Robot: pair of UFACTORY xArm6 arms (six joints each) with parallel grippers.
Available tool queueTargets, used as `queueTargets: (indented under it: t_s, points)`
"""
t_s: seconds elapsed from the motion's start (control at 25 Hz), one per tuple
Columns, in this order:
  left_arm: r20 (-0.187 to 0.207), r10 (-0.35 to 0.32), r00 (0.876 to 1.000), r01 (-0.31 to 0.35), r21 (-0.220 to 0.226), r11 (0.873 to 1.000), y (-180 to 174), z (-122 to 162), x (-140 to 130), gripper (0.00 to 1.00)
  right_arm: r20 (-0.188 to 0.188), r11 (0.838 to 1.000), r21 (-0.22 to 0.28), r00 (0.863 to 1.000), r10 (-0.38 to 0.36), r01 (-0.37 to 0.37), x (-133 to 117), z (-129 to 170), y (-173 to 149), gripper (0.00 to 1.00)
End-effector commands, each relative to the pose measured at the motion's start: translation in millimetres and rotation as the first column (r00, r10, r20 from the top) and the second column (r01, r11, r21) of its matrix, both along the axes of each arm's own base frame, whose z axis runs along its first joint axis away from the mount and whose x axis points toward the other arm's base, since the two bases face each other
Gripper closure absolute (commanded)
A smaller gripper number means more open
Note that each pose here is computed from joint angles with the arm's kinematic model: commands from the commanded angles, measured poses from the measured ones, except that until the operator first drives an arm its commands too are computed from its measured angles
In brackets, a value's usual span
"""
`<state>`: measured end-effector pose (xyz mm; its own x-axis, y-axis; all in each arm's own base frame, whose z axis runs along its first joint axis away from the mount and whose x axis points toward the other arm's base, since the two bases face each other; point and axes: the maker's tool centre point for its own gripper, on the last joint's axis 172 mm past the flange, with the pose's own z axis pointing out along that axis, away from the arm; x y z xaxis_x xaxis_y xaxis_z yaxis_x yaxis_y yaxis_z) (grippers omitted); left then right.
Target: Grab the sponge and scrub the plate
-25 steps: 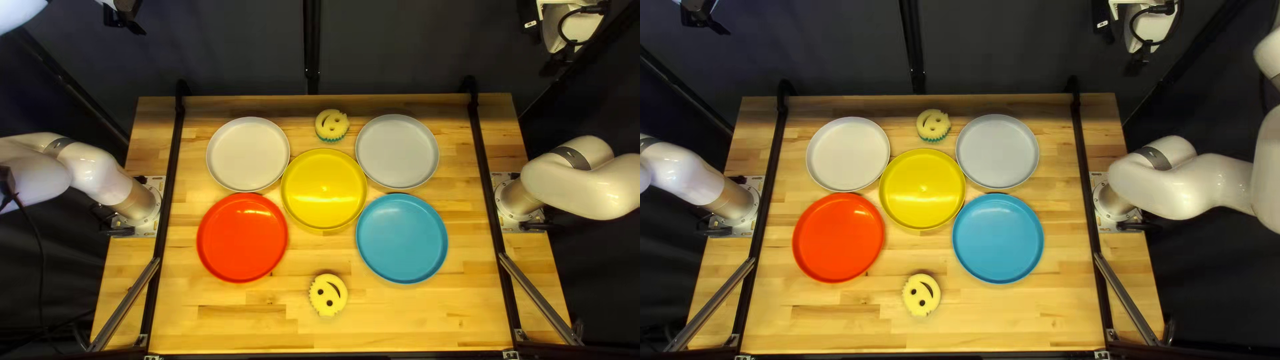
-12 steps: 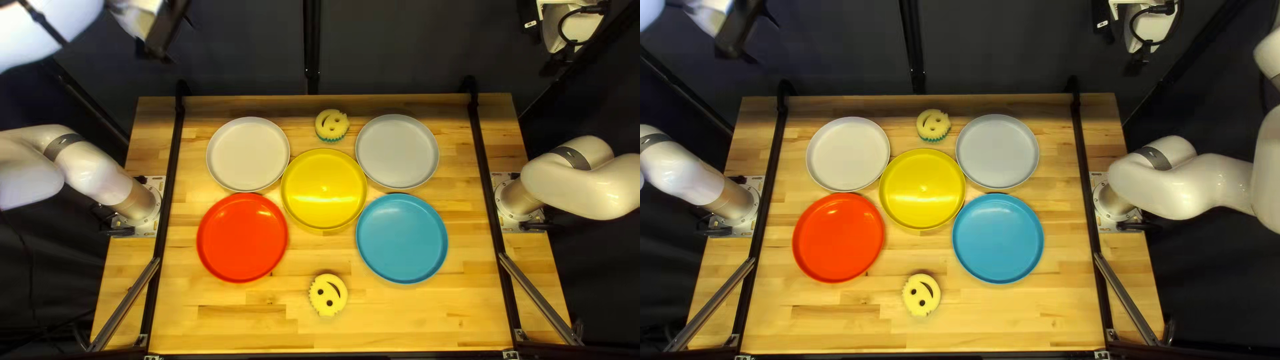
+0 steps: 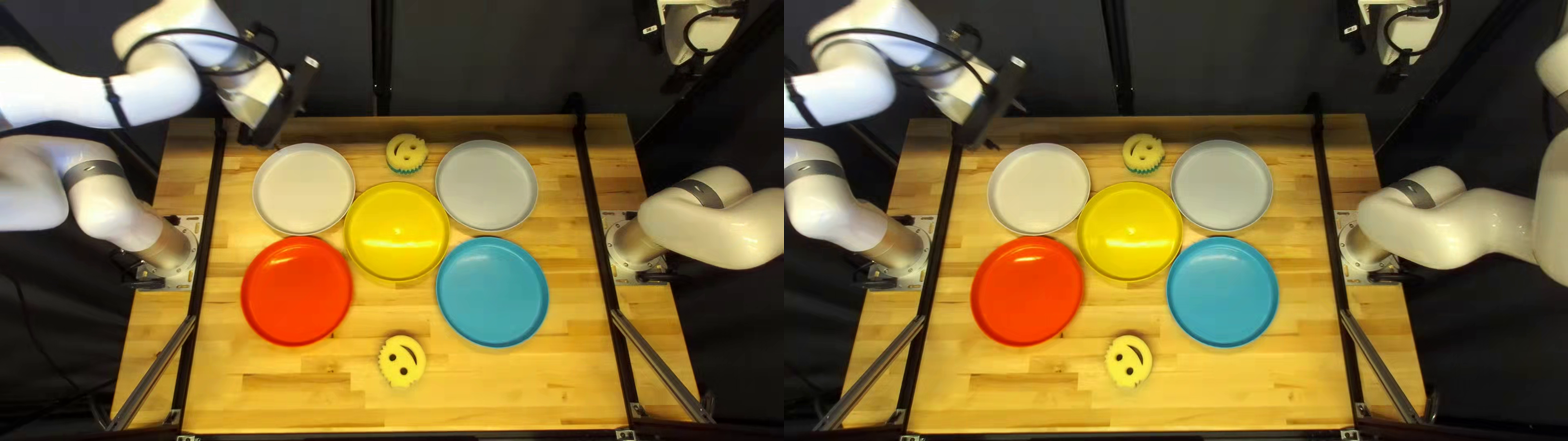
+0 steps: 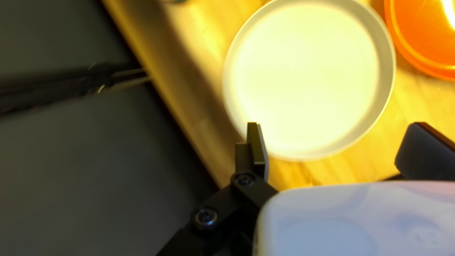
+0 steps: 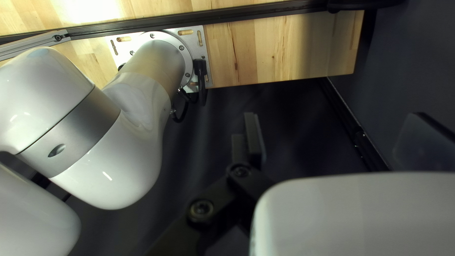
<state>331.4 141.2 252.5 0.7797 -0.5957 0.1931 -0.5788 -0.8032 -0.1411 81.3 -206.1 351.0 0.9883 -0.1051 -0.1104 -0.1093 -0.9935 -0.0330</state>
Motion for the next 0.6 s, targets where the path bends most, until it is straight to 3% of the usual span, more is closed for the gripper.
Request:
queueTargets:
  t_s: [0.04, 0.12, 0.24, 0.4, 0.6]
  points:
    - [0.004, 0.022, 1.000, -0.022, -0.004, 1.000, 6, 2, -6, 0.00, 0.000, 1.000, 0.000, 1.000, 0.000, 0.000, 0, 0, 0, 0.00]
    - [0.016, 0.057, 0.998, -0.057, 0.001, 0.998, -6, -3, 1, 0.00, 0.000, 1.000, 0.000, 1.000, 0.000, 0.000, 0, 0, 0, 0.00]
    - [0.034, 0.049, 0.998, -0.050, 0.008, 0.999, -53, -20, 35, 0.00, 0.000, 1.000, 0.000, 1.000, 0.000, 0.000, 0, 0, 0, 0.00]
    - [0.063, -0.007, 0.998, 0.005, 0.028, 1.000, -133, -47, 91, 0.00, 0.000, 1.000, 0.000, 1.000, 0.000, 0.000, 0, 0, 0, 0.00]
    - [0.077, -0.068, 0.995, 0.065, 0.031, 0.997, -194, -79, 122, 0.00, 0.000, 1.000, 0.000, 1.000, 0.000, 0.000, 0, 0, 0, 0.00]
